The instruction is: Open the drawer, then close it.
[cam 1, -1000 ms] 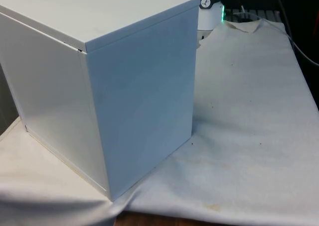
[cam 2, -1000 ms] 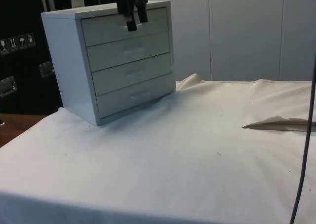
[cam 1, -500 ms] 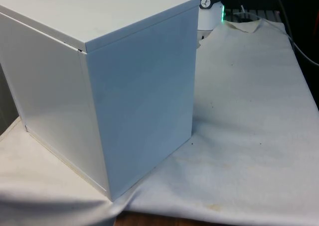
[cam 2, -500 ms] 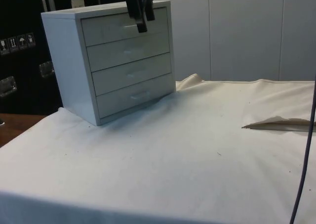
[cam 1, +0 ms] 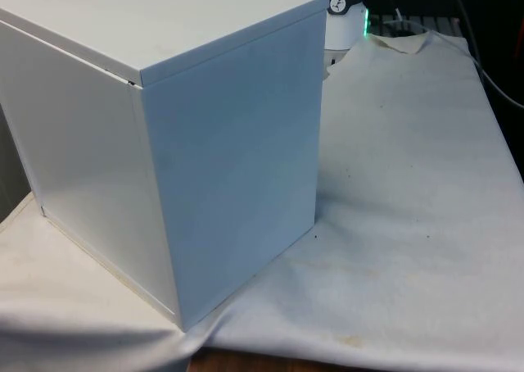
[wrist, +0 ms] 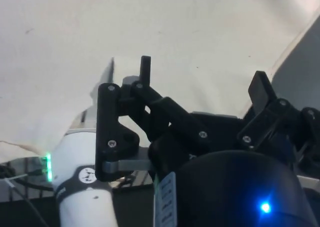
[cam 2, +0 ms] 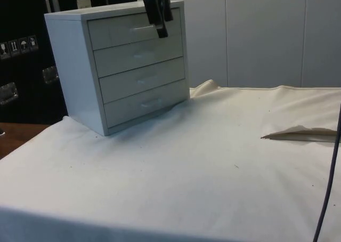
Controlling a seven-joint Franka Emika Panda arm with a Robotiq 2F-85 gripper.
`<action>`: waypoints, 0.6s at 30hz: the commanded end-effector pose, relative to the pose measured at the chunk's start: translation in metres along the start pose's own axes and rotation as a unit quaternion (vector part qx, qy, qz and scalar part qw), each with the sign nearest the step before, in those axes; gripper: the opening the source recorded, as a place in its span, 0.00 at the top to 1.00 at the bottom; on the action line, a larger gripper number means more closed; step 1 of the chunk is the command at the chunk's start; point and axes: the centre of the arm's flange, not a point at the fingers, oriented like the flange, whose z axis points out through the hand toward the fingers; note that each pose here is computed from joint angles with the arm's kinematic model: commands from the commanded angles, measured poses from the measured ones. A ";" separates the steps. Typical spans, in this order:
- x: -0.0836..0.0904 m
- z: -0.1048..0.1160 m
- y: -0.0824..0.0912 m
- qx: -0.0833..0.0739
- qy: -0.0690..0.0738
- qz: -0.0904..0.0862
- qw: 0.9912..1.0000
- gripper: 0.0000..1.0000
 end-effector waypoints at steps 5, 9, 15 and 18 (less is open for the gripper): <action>-0.003 0.002 -0.005 -0.026 0.000 -0.007 1.000 0.00; -0.003 0.003 -0.010 -0.041 -0.001 -0.011 0.999 0.00; -0.002 0.003 -0.016 -0.065 -0.004 -0.014 0.998 0.00; -0.002 0.002 -0.017 -0.072 -0.003 -0.015 0.997 0.00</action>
